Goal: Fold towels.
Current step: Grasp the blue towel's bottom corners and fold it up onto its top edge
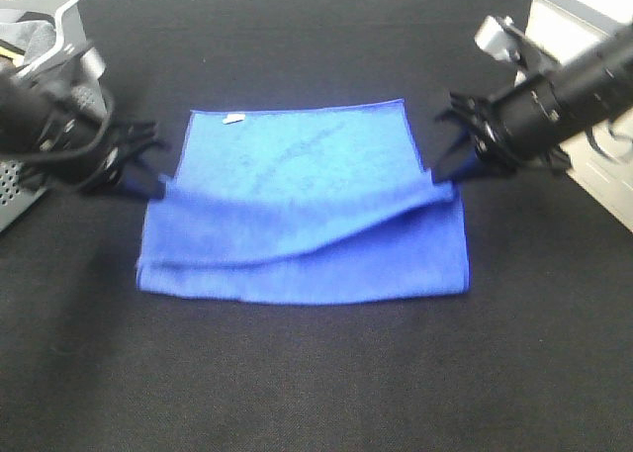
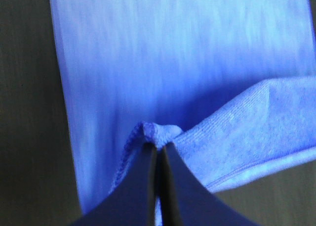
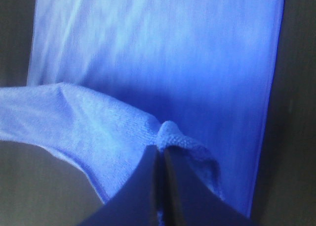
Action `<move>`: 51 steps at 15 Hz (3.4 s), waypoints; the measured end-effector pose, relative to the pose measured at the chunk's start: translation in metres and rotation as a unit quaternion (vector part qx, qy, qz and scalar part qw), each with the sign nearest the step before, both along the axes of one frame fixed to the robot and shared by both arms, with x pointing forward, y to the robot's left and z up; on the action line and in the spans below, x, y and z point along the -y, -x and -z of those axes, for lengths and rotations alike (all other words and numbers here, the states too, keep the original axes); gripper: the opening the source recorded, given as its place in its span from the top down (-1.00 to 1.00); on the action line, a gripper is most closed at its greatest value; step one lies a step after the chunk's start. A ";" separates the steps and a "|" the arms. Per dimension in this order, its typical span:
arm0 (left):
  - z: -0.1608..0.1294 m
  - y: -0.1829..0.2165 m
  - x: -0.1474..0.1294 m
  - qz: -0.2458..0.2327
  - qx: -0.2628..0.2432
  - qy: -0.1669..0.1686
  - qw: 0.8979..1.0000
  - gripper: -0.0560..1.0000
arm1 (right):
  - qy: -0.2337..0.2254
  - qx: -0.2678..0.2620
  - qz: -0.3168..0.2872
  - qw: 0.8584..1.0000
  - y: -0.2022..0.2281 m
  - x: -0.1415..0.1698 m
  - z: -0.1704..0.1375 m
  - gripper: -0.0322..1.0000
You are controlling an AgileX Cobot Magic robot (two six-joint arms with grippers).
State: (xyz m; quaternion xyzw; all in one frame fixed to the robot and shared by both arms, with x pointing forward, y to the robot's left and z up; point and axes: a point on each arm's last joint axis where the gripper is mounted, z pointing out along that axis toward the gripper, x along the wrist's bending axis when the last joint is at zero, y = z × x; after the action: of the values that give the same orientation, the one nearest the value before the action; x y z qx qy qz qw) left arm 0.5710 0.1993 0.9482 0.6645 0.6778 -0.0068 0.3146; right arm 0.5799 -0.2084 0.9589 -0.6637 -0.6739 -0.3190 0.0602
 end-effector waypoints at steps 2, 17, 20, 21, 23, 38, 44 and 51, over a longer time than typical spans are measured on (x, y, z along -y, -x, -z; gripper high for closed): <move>-0.003 -0.022 0.002 -0.007 0.017 0.003 1.000 0.89 | 0.002 0.006 -0.001 1.000 -0.018 -0.002 -0.001 0.94; 0.050 -0.210 -0.012 -0.103 0.131 0.051 0.985 0.40 | 0.034 0.134 -0.002 0.990 -0.207 -0.023 0.062 0.73; 0.050 -0.209 -0.010 -0.094 0.128 0.052 0.986 -0.27 | 0.039 0.129 0.013 0.991 -0.208 -0.021 0.063 0.02; 0.048 -0.208 -0.010 -0.088 0.125 0.054 0.987 -0.50 | 0.047 0.121 0.012 0.991 -0.207 -0.020 0.064 -0.39; 0.041 -0.203 -0.007 -0.052 0.110 0.048 0.991 -0.57 | 0.069 0.078 -0.030 0.994 -0.197 -0.019 0.058 -0.81; 0.048 -0.097 -0.017 -0.036 -0.103 0.026 0.994 -0.45 | 0.031 -0.146 -0.065 0.987 -0.119 0.002 0.031 -0.81; 0.062 -0.095 -0.024 -0.084 -0.081 0.011 0.993 -0.45 | 0.017 -0.117 -0.067 0.991 -0.110 0.014 0.051 -0.79; 0.084 -0.096 -0.006 -0.083 -0.097 0.026 0.991 -0.37 | -0.024 -0.126 -0.054 0.990 -0.115 0.003 0.081 -0.62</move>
State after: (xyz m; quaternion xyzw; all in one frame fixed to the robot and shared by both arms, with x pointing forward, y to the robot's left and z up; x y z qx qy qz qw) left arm 0.6666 0.2056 0.8639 0.5934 0.7576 -0.0629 0.2644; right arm 0.6949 -0.2114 0.8779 -0.6594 -0.6883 -0.2450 0.1773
